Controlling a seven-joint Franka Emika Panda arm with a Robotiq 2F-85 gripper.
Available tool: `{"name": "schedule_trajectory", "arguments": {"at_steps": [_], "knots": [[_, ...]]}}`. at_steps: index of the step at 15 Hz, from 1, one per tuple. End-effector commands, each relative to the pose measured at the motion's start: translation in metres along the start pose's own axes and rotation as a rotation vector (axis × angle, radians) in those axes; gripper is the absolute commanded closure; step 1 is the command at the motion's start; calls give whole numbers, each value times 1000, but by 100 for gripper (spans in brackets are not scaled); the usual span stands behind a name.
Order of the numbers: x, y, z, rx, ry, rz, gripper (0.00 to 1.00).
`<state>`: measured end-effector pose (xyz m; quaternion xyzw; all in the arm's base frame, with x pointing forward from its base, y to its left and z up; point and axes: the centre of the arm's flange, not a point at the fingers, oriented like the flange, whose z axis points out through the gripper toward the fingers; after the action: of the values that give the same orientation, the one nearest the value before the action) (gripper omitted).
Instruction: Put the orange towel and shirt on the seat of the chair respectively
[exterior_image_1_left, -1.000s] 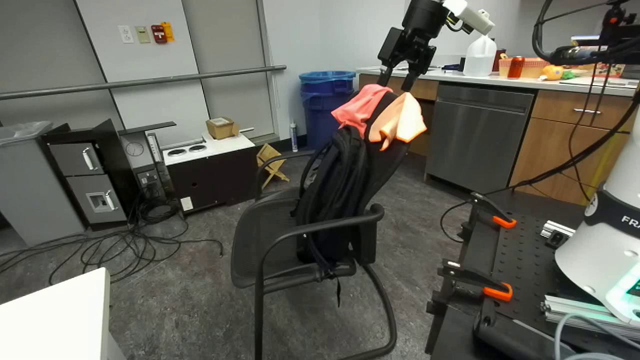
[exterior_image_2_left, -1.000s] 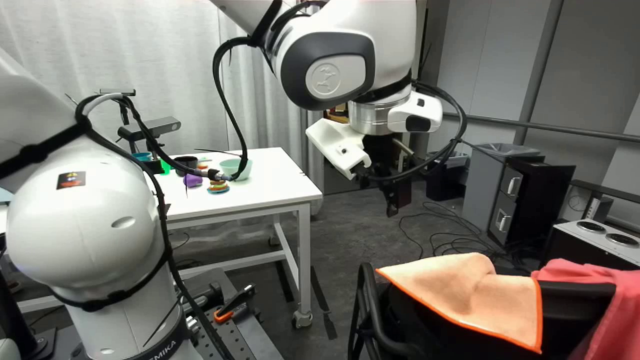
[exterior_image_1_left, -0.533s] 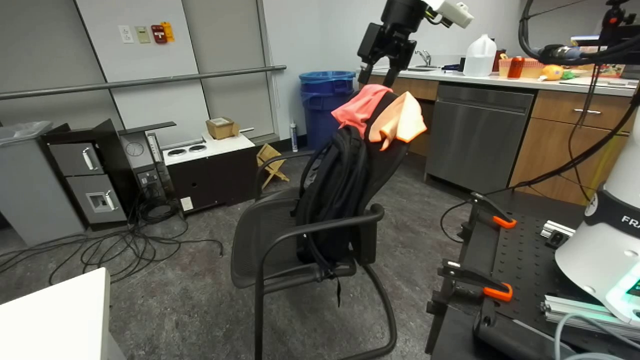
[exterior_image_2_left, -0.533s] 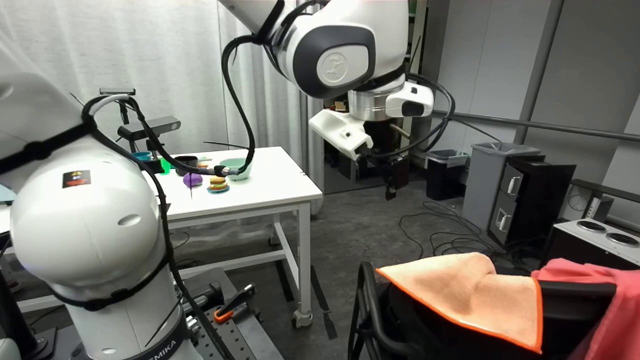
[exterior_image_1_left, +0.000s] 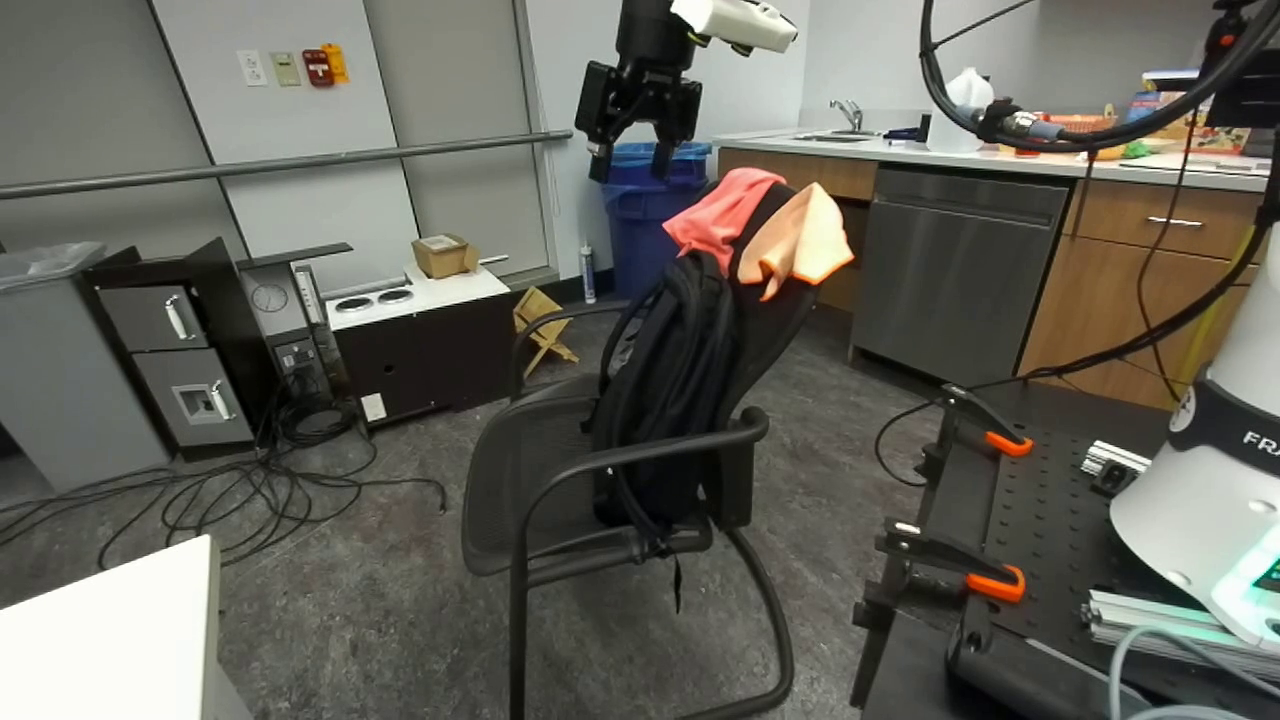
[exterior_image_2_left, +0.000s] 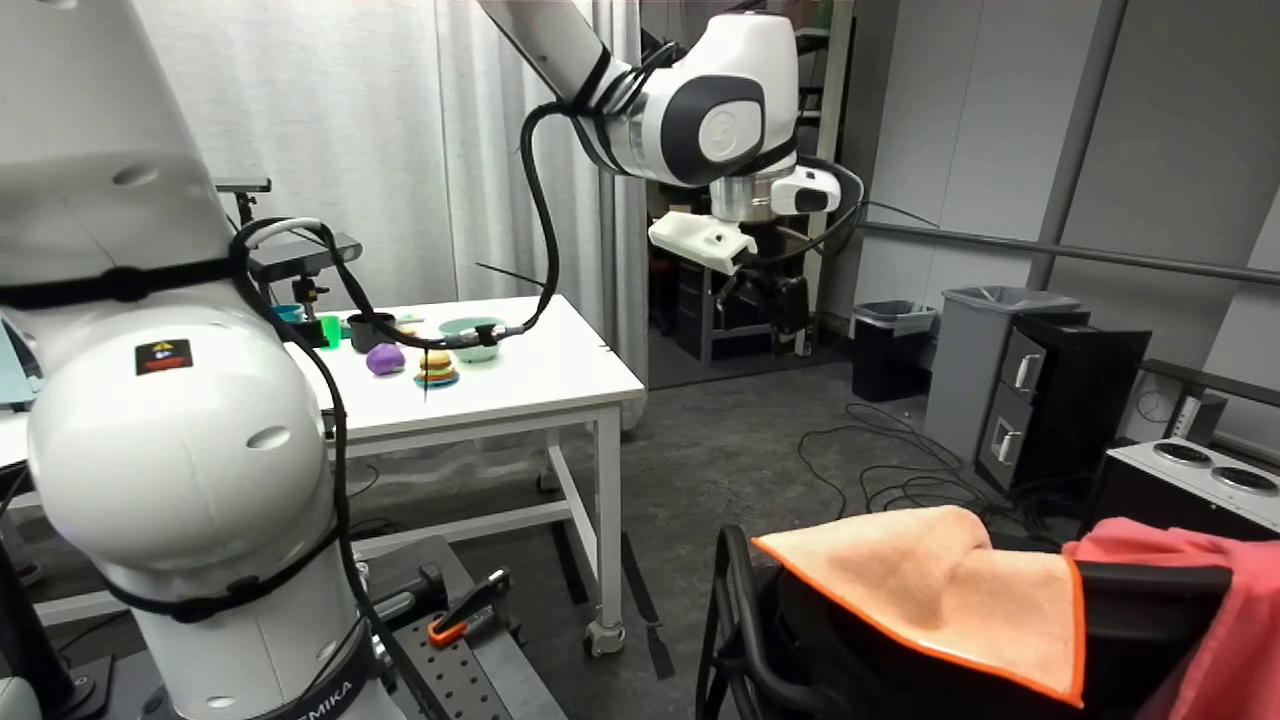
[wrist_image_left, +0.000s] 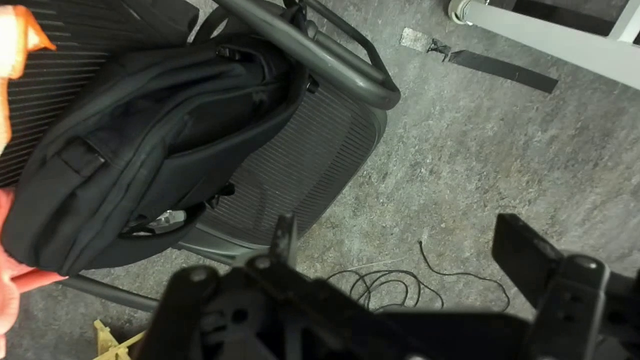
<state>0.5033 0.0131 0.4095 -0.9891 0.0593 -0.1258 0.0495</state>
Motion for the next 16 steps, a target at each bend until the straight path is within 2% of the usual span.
{"name": "schedule_trajectory", "arguments": {"at_steps": [1,7,11,16], "knots": [[-1,6,-8,-65,34,-43,0],[8,50,-35,-272,64,-144,0],[11,95,-41,-390,61,-127,0],[3,150,-40,-519,10,-53,0]]}}
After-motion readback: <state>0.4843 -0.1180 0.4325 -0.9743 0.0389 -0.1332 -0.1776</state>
